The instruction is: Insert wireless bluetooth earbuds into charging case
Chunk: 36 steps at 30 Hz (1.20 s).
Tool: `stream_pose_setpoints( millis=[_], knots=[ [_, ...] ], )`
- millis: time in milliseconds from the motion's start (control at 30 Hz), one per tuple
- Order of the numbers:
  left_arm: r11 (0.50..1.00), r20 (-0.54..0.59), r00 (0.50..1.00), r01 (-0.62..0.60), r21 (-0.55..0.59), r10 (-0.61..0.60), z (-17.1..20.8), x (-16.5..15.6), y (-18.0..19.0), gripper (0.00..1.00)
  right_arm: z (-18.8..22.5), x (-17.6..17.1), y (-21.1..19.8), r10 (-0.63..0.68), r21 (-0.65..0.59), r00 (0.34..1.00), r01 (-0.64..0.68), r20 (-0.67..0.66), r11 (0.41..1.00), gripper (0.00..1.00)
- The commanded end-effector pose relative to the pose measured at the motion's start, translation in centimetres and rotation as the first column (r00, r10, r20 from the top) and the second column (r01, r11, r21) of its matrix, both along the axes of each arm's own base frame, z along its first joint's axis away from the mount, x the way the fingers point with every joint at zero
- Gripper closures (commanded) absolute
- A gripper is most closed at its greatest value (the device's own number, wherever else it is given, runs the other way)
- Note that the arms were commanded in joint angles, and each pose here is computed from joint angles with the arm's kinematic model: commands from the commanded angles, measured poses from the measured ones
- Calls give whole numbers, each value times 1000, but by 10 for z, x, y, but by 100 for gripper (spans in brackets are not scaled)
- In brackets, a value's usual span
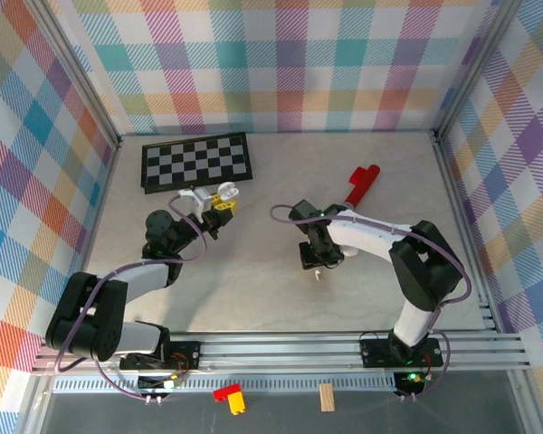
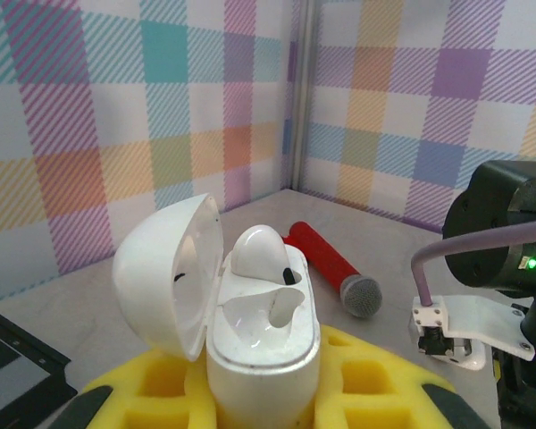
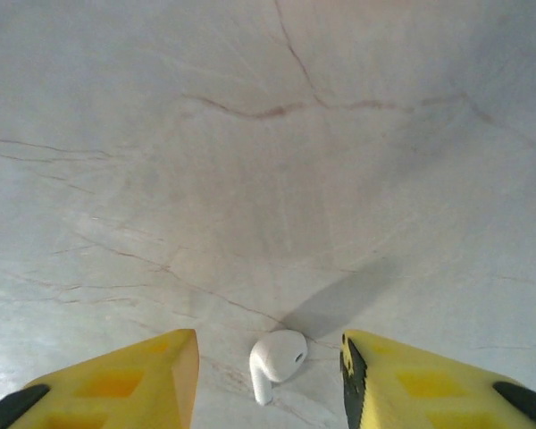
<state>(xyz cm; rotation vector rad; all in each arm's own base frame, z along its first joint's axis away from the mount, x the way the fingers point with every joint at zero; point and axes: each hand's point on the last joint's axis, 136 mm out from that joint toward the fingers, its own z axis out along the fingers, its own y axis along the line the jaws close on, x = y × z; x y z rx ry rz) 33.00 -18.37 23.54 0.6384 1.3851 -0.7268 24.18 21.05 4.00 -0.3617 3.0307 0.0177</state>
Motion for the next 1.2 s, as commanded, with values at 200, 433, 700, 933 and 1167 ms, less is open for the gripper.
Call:
stream_pose_setpoints(
  millis=[200, 433, 700, 933, 1167],
  knots=[
    [992, 19, 992, -122, 14, 122, 2, 8, 24, 99, 12, -17, -13, 131, -214, 972, -173, -197, 962, 56],
    [995, 17, 995, -94, 14, 94, 2, 7, 20, 99, 0, -23, -10, 119, -225, 952, -185, -281, 957, 59],
    [997, 14, 997, -74, 17, 74, 1, 6, 18, 99, -17, -23, -5, 121, -207, 943, -191, -311, 960, 64],
    [998, 10, 998, -65, 16, 65, 1, 5, 16, 99, -27, -25, -7, 113, -213, 939, -189, -324, 959, 69],
    [998, 8, 998, -61, 17, 61, 1, 4, 16, 98, -31, -28, -12, 100, -223, 936, -183, -337, 958, 75]
  ],
)
